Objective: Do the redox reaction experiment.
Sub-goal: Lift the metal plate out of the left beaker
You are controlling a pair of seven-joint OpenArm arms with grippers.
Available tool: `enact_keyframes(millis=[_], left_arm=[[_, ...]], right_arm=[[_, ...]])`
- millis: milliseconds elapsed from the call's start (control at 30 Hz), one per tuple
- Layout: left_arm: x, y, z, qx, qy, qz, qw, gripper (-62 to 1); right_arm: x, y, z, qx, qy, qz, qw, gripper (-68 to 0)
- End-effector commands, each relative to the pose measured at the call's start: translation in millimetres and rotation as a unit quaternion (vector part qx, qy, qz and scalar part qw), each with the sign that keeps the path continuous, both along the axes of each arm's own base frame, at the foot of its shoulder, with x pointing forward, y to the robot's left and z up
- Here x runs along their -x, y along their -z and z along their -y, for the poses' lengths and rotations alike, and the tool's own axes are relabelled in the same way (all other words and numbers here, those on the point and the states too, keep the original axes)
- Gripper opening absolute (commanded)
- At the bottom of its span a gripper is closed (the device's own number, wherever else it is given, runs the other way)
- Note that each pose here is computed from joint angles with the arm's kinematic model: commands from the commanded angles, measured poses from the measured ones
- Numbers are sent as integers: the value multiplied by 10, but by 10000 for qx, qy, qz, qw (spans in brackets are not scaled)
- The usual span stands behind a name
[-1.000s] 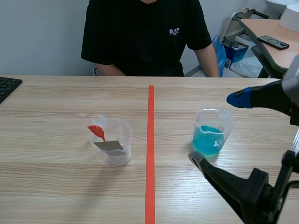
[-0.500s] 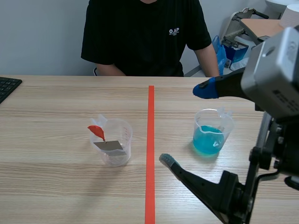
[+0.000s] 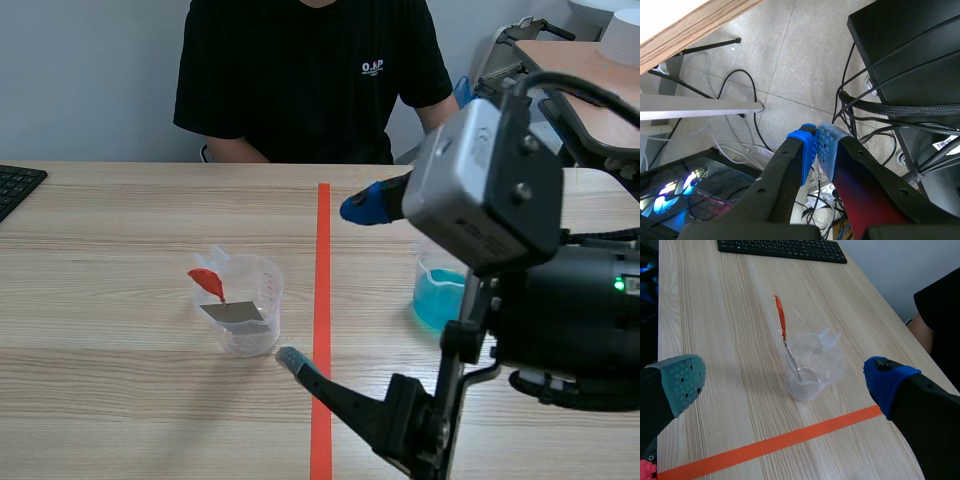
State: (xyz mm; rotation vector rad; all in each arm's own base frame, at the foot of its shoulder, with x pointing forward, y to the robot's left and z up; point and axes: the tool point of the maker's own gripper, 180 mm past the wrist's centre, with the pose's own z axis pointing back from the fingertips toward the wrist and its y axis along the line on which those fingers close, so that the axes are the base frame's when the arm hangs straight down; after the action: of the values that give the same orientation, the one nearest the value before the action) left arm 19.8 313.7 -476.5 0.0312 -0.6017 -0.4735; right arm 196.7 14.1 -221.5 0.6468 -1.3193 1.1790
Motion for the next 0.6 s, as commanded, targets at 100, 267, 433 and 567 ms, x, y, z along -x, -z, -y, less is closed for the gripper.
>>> enact_keyframes(millis=[100, 267, 433, 567], left_arm=[[-30, -61, -66, -72, 39, 80, 9999, -571], [-30, -61, -66, -72, 39, 80, 9999, -571], [-31, -62, -65, -71, 39, 82, 9999, -571], [-31, -62, -65, -71, 39, 82, 9999, -571]], right_arm=[[-103, -38, -138, -273, -71, 64, 9996, 4], [-187, 57, -323, -356, -192, 14, 9992, 4], [-262, 184, -518, -256, -362, 83, 9990, 4], [-341, 244, -629, -283, -444, 147, 9985, 4]])
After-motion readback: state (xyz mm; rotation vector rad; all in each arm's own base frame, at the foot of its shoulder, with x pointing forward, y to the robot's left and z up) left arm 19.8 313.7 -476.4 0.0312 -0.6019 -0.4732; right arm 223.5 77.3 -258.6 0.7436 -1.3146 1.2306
